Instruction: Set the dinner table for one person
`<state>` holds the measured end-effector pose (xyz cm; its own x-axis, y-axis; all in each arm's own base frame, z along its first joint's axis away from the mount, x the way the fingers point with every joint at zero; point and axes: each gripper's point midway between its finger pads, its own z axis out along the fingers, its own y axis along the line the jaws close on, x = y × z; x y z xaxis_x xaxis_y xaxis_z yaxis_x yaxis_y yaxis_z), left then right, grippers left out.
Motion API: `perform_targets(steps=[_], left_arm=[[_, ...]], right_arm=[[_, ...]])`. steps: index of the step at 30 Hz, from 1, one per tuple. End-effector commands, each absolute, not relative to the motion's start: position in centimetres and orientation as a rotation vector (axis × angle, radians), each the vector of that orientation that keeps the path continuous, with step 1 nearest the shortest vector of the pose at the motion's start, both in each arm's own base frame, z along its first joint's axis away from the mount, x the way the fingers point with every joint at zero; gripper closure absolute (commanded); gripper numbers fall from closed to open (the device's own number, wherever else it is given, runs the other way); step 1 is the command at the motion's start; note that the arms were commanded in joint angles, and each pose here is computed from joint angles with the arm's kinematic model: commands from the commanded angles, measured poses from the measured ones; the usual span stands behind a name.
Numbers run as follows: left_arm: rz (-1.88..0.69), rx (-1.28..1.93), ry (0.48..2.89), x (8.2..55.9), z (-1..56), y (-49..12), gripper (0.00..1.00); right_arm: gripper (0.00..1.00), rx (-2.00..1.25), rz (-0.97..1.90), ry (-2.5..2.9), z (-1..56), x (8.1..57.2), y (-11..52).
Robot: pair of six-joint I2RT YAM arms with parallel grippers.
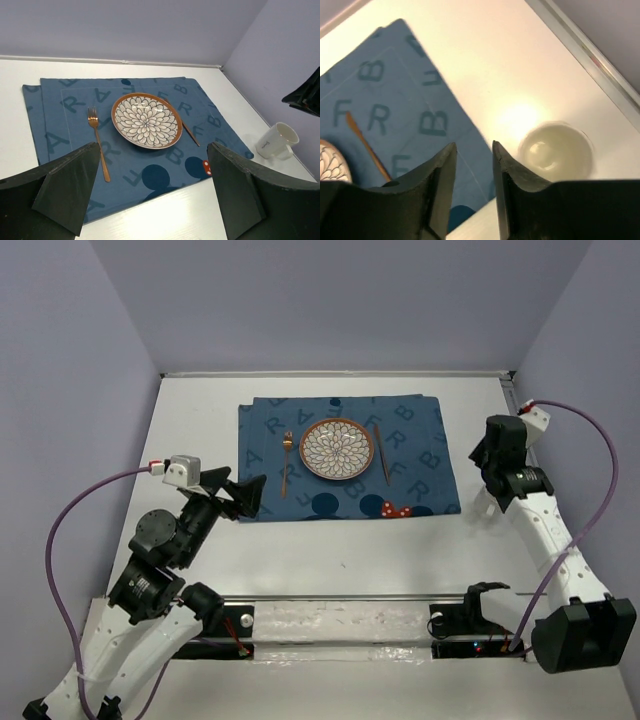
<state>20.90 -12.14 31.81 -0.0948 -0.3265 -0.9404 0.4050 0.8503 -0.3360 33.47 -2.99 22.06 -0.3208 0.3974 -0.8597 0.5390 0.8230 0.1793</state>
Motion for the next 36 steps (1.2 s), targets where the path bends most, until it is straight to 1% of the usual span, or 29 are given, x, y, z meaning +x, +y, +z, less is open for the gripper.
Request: perform_targets(steps=[1,8,13,15,17,20,21,22,23,25,28,29,30,31,32,36], left_arm=[[-0.647,0.09,1.474,20.2,33.7,-12.5,0.01],[-0.657,0.094,1.463,19.8,33.9,-12.5,0.01],[-0.66,0.094,1.459,19.7,34.0,-12.4,0.01],[-0.658,0.093,1.462,19.8,34.0,-12.5,0.01],[-0.661,0.097,1.462,19.8,34.0,-12.5,0.01],[-0.657,0.097,1.469,19.9,33.8,-12.6,0.01],[-0.659,0.098,1.47,19.9,33.8,-12.6,0.01],[-0.659,0.098,1.47,19.9,33.8,-12.7,0.01],[-0.655,0.097,1.474,20.0,33.7,-12.6,0.01],[-0.655,0.099,1.472,20.0,33.7,-12.7,0.01],[-0.656,0.1,1.478,20.1,33.6,-12.8,0.01],[-0.656,0.102,1.48,20.2,33.6,-12.9,0.01],[-0.655,0.105,1.483,20.2,33.5,-12.9,0.01],[-0.656,0.106,1.484,20.3,33.5,-13.0,0.01],[-0.654,0.106,1.487,20.4,33.4,-13.0,0.01],[-0.642,0.101,1.499,20.7,33.2,-13.0,0.01]], right_arm=[[0.55,0.803,-0.29,1.945,20.3,30.8,-5.9],[0.57,0.864,-0.348,2.029,16.7,30.0,-7.4],[0.58,0.852,-0.341,2.096,14.5,31.0,-7.1],[0.6,0.819,-0.296,2.125,13.6,31.9,-6.4],[0.62,0.817,-0.311,2.145,12.9,32.2,-6.4],[0.72,0.812,-0.337,2.154,12.5,32.5,-6.7],[0.83,0.822,-0.349,2.153,12.5,32.4,-7.0],[0.89,0.82,-0.356,2.156,12.4,32.4,-7.1],[1.0,0.819,-0.367,2.144,12.8,32.4,-7.3],[1.0,0.791,-0.392,2.133,13.5,32.3,-7.7],[1.0,0.746,-0.41,2.071,17.2,33.0,-8.0],[1.0,0.714,-0.415,2.026,20.0,33.9,-7.9],[1.0,0.678,-0.427,2.035,20.1,33.9,-7.5],[1.0,0.628,-0.391,1.995,22.6,35.3,-6.1],[1.0,0.562,-0.368,1.99,23.8,36.2,-5.1],[1.0,0.353,-0.168,2.005,26.2,41.1,0.0]])
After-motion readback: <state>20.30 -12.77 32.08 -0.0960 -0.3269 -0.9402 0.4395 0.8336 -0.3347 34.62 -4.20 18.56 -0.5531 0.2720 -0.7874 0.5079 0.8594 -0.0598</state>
